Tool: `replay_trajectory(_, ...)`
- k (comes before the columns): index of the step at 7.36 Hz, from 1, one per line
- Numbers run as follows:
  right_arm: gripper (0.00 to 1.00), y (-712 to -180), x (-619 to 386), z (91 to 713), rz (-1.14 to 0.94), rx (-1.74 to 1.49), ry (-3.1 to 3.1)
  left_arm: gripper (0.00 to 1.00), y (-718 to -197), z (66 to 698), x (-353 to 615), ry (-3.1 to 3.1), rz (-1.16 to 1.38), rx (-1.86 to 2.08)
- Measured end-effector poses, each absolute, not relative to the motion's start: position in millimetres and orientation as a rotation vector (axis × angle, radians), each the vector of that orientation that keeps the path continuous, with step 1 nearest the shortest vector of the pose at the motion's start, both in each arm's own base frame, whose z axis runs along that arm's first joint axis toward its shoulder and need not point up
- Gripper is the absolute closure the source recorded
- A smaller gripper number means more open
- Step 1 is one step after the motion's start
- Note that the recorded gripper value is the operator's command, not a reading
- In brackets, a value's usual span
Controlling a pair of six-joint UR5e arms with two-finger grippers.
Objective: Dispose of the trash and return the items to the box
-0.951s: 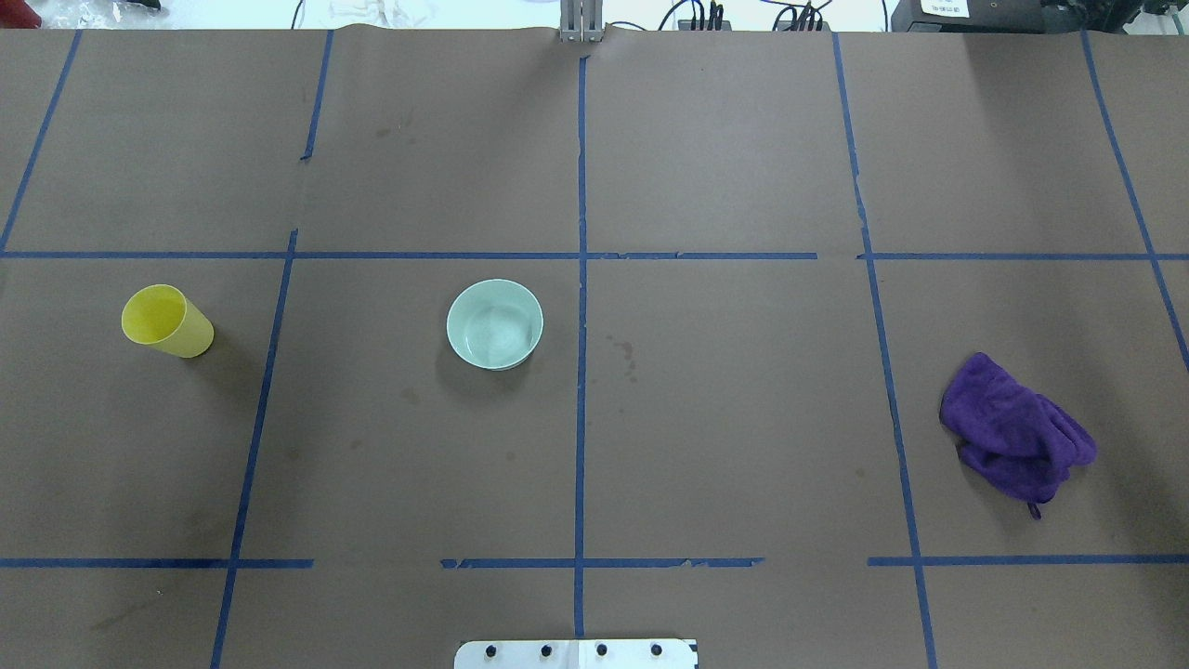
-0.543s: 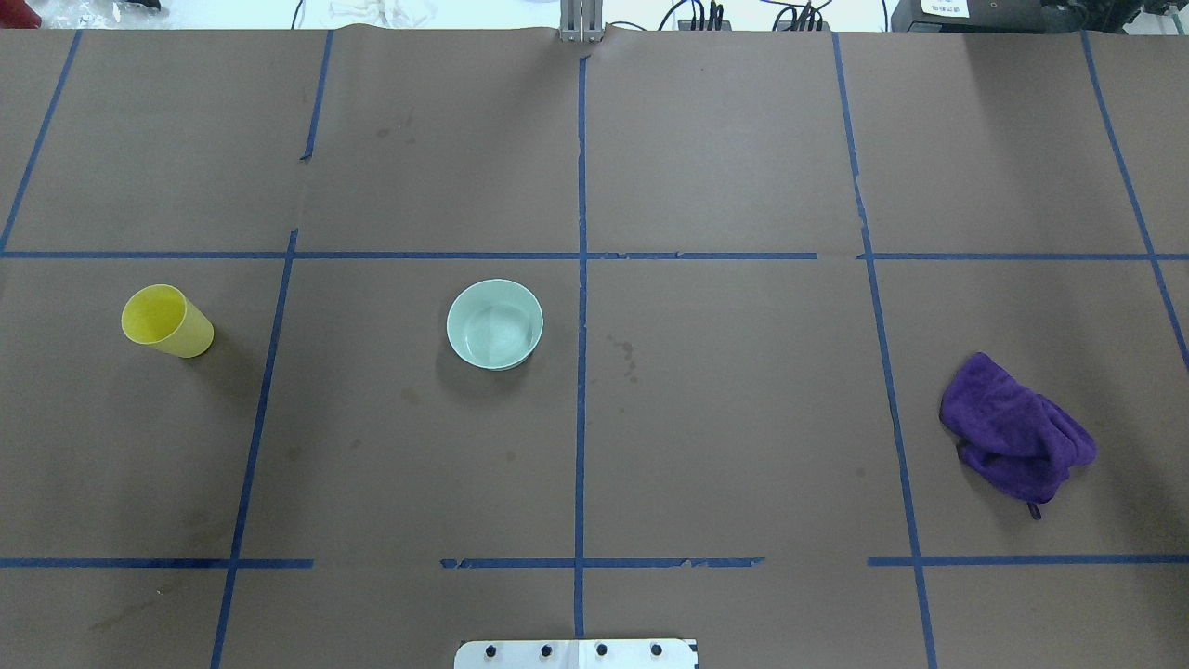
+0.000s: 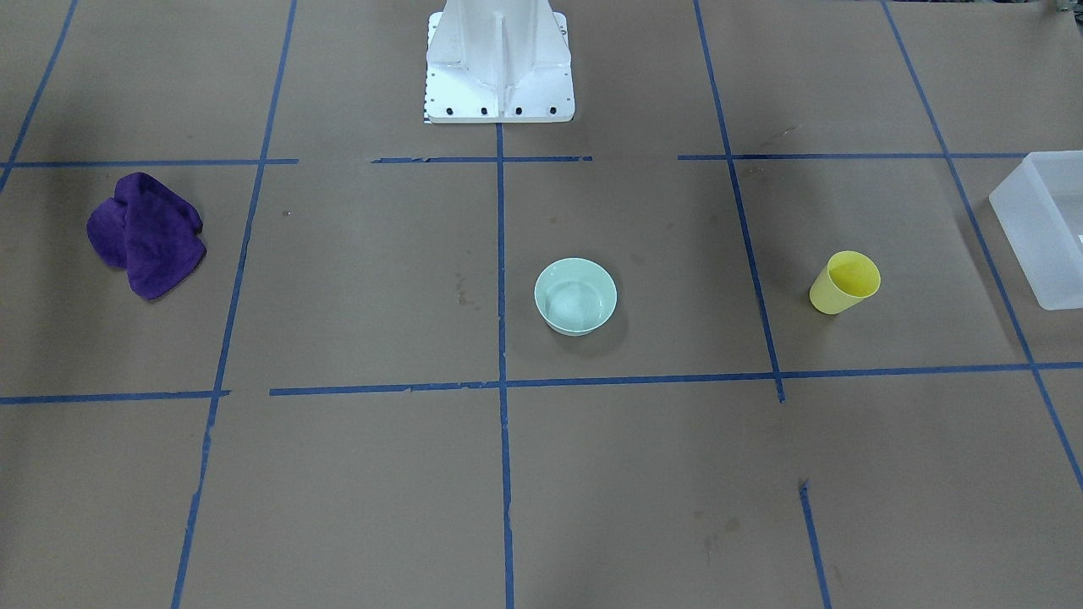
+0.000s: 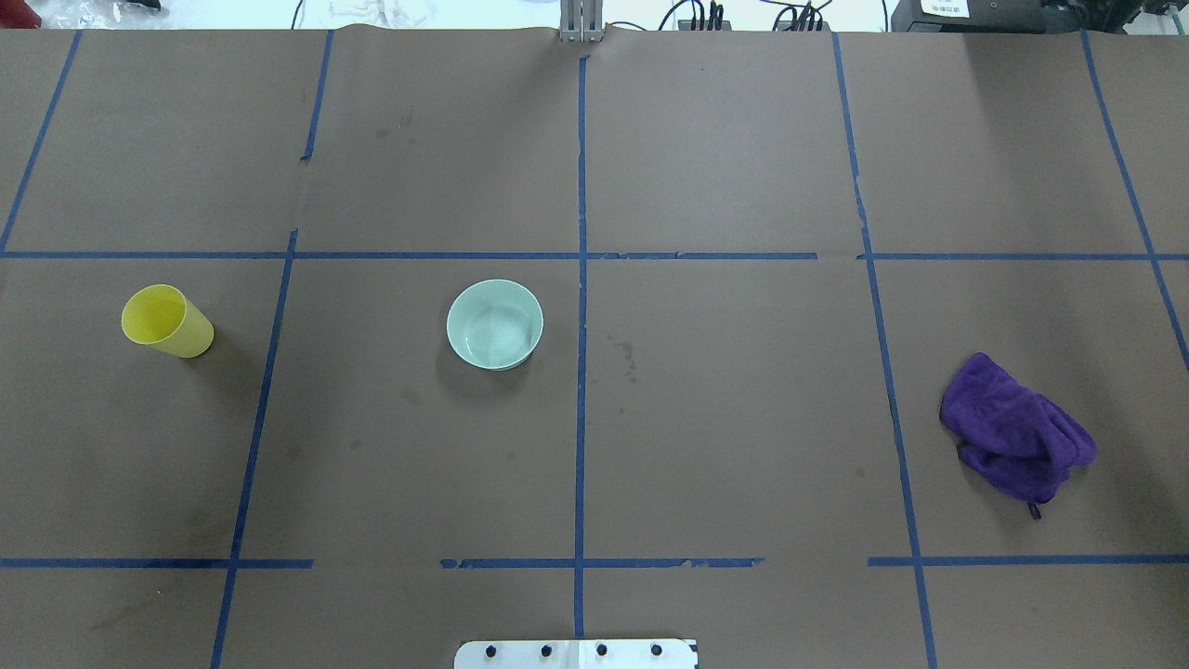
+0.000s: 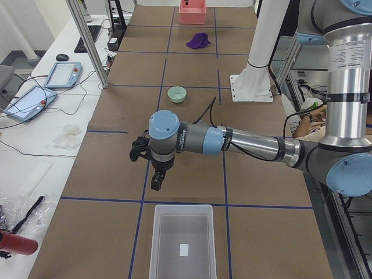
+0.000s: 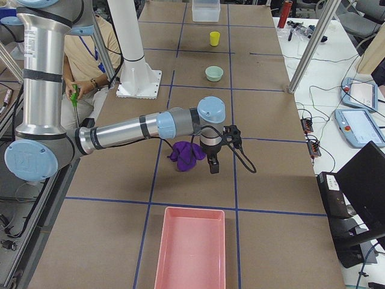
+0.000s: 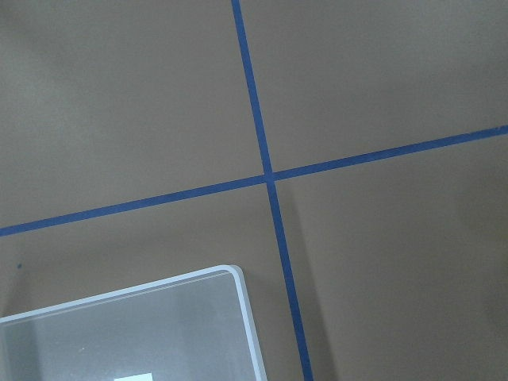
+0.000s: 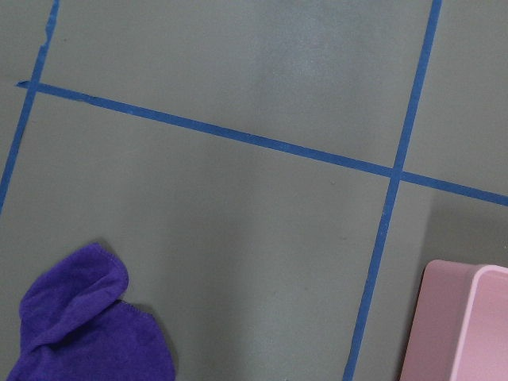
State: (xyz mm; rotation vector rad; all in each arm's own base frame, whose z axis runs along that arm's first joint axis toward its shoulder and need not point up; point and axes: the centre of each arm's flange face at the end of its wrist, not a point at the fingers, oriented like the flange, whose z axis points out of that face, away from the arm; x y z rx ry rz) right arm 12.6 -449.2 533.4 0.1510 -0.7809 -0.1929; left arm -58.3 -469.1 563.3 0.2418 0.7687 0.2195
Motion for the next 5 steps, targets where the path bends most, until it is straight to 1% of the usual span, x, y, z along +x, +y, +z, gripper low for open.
replay_trajectory(2,0.0,-449.3,12.5,538.6,-0.19,0.14,-0.781,0.0,-477.8,548.0,-14.5,0.788,0.322,0.308)
replay_trajectory(5,0.0,-445.4,11.7,531.4,-0.208,0.154,-0.799,0.0,-478.8,524.4,78.4,0.874,0.269,0.277)
